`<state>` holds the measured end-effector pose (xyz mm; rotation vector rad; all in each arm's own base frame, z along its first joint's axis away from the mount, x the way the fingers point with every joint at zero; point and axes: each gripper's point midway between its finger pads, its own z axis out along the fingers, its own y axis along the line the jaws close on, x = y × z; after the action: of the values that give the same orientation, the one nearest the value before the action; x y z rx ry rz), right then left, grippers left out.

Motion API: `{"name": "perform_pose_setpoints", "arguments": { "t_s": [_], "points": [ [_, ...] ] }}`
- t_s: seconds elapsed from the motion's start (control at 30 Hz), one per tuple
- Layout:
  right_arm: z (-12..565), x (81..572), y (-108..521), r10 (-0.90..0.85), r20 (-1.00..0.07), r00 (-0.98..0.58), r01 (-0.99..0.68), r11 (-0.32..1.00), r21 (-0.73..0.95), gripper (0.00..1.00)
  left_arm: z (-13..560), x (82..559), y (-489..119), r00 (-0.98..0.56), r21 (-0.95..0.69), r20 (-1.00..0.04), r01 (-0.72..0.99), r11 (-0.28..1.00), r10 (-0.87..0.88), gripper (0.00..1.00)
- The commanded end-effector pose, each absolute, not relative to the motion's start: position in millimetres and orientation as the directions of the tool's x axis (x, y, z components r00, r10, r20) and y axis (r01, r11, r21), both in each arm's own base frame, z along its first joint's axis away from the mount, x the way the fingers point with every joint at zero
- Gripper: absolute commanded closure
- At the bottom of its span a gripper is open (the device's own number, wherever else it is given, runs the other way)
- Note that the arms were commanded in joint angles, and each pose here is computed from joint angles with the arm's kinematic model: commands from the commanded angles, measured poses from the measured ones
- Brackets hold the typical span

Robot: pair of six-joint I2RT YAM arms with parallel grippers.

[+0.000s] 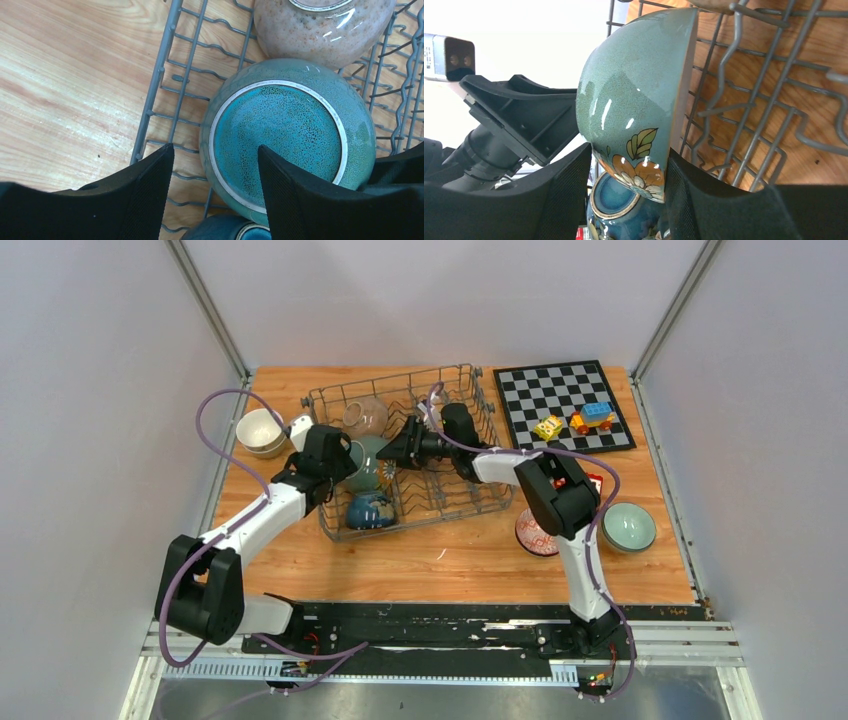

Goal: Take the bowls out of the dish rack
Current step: Pick up the bowl from the dish rack.

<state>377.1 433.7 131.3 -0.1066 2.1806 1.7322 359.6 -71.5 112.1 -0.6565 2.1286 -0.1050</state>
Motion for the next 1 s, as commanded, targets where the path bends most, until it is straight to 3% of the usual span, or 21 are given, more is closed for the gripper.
{"name": "perform_pose_setpoints", "arguments": {
  "t_s": [0.0, 0.97],
  "points": [
    [171.0, 362.1, 456.4, 0.101, -0.381, -0.919, -0.373, 0.094, 0.923, 0.44, 106.7, 360.5, -71.0, -0.482, -0.297, -0.724, -0.428, 0.854, -0.494, 0.35],
    [180.1, 342.6, 480.4, 0.029, -0.362, -0.932, -0.362, -0.008, 0.932, 0.53, 106.6, 359.9, -67.1, -0.483, -0.274, -0.734, -0.432, 0.859, -0.477, 0.36]
  ]
}}
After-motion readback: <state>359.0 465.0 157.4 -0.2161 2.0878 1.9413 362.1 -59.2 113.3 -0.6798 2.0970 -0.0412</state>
